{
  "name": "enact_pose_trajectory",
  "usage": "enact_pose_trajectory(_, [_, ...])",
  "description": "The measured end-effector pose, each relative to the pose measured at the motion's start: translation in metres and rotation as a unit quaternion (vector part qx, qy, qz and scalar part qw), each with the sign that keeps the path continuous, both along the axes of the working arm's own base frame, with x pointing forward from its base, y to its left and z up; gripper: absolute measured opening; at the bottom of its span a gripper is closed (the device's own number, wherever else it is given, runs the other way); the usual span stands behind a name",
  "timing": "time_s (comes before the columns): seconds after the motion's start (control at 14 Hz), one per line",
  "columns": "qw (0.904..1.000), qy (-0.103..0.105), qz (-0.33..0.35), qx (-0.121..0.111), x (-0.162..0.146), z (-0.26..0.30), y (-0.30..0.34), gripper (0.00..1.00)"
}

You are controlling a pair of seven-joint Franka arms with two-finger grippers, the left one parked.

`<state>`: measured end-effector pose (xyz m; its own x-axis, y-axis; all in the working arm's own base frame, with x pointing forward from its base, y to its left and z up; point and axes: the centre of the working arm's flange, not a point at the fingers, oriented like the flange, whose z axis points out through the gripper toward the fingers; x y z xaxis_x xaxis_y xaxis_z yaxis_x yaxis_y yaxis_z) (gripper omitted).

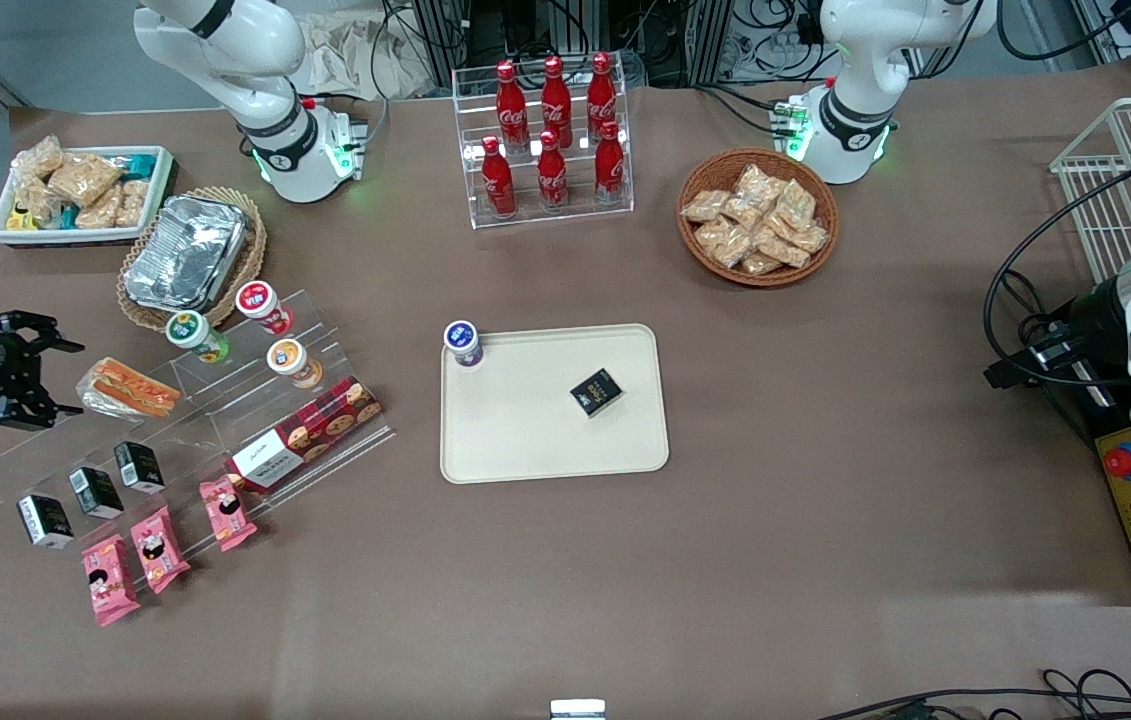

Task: Place sandwich on tray
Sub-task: 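Lower the open right gripper around the sandwich and close it, then lift the sandwich off the rack with the right gripper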

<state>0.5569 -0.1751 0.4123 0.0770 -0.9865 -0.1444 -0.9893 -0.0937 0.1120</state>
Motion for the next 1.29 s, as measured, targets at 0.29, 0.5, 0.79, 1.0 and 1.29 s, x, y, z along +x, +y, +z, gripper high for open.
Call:
enact_pose_trajectory(0.29, [1.0, -0.002, -0.008, 0.005, -0.002, -0.009, 0.001, 0.97])
enact_pose_trajectory(0.5, [0.9998, 0.0, -0.015, 0.013, -0.006, -0.018, 0.001, 0.97])
enact_pose_trajectory(0.79, [0.9996, -0.007, -0.022, 0.017, -0.008, -0.021, 0.001, 0.93])
enact_pose_trajectory(1.0, [0.9993, -0.015, -0.028, 0.022, -0.008, -0.02, 0.002, 0.66])
enact_pose_trajectory(1.29, [0.9983, -0.022, -0.041, 0.036, -0.008, -0.019, 0.0, 0.33])
